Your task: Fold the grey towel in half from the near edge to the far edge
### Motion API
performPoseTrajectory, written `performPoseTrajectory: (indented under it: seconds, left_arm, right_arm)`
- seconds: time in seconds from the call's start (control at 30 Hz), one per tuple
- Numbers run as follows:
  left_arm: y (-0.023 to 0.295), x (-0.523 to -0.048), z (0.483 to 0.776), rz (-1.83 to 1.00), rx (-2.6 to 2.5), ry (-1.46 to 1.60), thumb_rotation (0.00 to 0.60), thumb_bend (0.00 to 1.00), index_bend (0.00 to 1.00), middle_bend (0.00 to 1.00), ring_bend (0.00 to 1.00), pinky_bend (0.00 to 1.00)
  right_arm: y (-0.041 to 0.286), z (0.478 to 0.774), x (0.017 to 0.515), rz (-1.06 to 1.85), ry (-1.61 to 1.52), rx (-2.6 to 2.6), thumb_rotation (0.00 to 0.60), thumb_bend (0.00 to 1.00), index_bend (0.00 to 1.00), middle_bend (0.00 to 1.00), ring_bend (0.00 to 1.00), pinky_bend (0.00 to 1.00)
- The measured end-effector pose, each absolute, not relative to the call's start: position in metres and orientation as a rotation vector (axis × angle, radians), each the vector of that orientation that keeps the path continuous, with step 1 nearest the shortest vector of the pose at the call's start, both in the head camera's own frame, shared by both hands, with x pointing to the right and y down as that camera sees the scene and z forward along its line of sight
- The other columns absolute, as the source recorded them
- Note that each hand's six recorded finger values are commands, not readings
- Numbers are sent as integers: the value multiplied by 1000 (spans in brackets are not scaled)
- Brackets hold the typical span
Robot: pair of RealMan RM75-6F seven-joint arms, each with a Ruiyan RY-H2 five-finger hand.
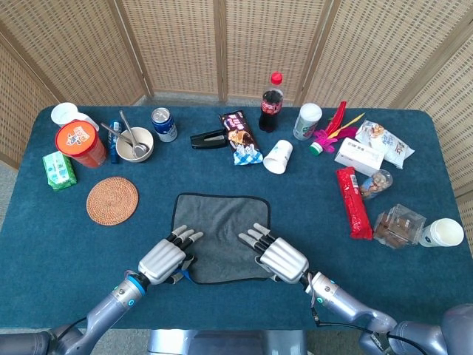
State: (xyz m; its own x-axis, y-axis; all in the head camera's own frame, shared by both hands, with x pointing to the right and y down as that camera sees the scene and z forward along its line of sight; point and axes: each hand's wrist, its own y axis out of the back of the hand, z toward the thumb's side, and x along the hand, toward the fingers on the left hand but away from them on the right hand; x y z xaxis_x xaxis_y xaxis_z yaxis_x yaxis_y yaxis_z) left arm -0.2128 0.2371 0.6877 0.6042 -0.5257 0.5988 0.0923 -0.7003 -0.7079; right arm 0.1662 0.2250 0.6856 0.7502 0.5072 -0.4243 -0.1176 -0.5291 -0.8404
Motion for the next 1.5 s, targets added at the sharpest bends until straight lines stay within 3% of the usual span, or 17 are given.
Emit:
performPoseTrajectory:
  seconds: [0.27, 1.5]
  left_arm:
    - [238, -214, 687, -1096, -2108, 349, 600, 456, 718, 0, 0, 0]
    - [216, -235, 666, -1120, -2127, 594, 600, 483, 735, 0, 0, 0]
  right_arm:
    - [226, 686, 166, 816, -298, -1986, 600, 364, 742, 0, 0, 0]
    - [216, 686, 162, 877, -462, -2114, 600, 374, 753, 0, 0, 0]
